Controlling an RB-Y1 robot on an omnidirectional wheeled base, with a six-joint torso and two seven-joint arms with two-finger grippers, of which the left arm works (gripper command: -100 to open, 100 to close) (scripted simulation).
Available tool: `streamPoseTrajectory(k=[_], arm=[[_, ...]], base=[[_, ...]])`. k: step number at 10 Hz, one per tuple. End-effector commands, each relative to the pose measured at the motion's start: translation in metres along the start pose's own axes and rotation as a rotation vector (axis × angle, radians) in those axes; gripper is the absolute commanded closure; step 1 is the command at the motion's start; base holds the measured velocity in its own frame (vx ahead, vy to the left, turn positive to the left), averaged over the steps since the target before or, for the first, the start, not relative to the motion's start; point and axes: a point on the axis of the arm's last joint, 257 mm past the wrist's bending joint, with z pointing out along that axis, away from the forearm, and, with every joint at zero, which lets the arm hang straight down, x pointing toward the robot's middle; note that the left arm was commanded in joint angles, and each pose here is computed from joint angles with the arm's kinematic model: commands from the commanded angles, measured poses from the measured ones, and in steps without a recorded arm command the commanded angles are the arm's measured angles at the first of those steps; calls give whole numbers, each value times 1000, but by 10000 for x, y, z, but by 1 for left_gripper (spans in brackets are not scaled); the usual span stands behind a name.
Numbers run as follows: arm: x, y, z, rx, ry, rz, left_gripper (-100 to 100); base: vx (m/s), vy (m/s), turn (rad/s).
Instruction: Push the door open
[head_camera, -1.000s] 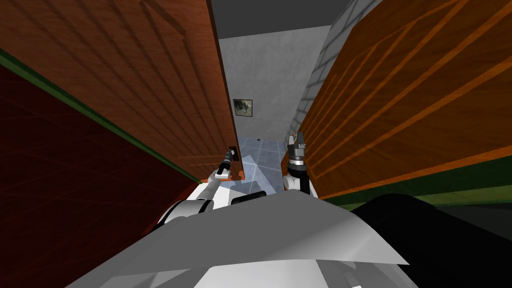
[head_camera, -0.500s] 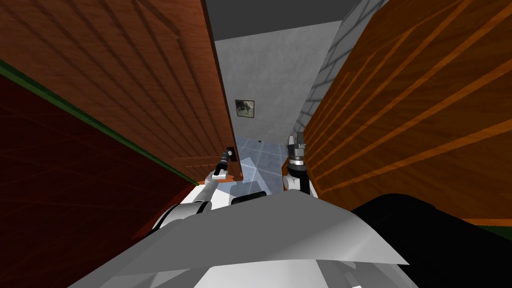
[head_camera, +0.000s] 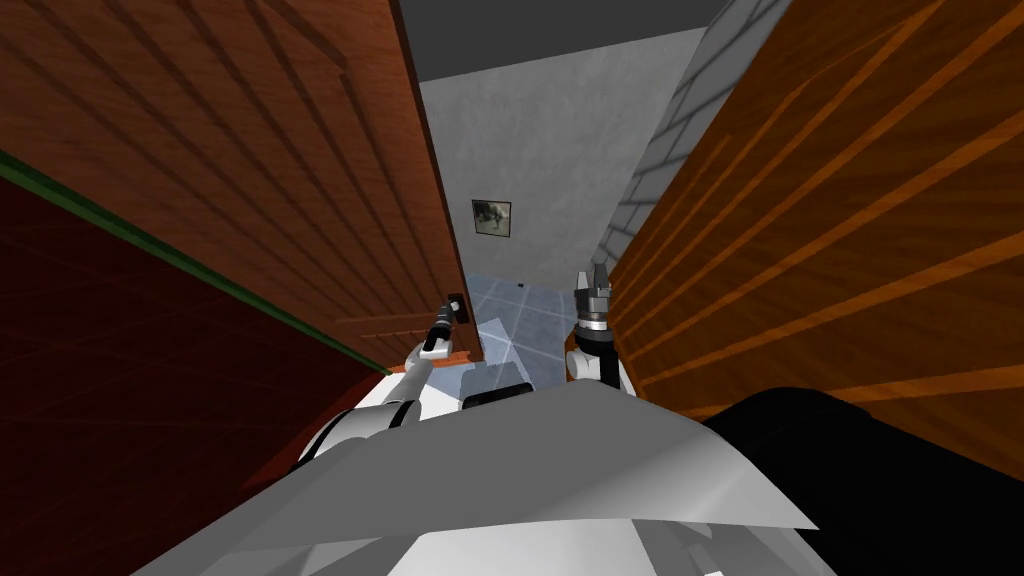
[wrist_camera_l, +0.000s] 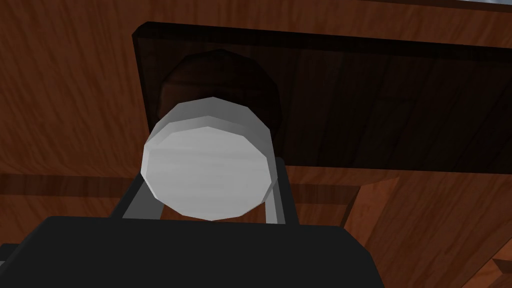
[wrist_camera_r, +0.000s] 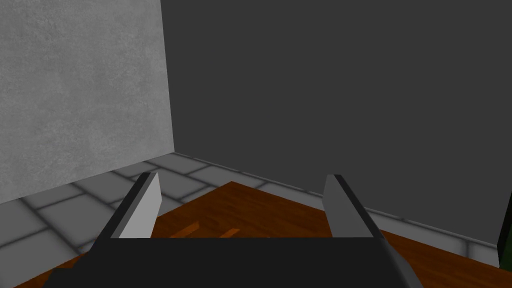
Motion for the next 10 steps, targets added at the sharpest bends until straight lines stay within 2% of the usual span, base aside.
streamPoseTrajectory(k=[1, 5, 6, 10], arm=[[-62, -40, 21, 10, -14, -3, 100], [-220, -1, -3, 1, -42, -2, 100], [-344, -23, -5, 5, -64, -2, 100], [-550, -16, -34, 5, -101, -3, 100]], base=[[137, -126, 58], [130, -102, 54], [150, -39, 42], [176, -80, 46]])
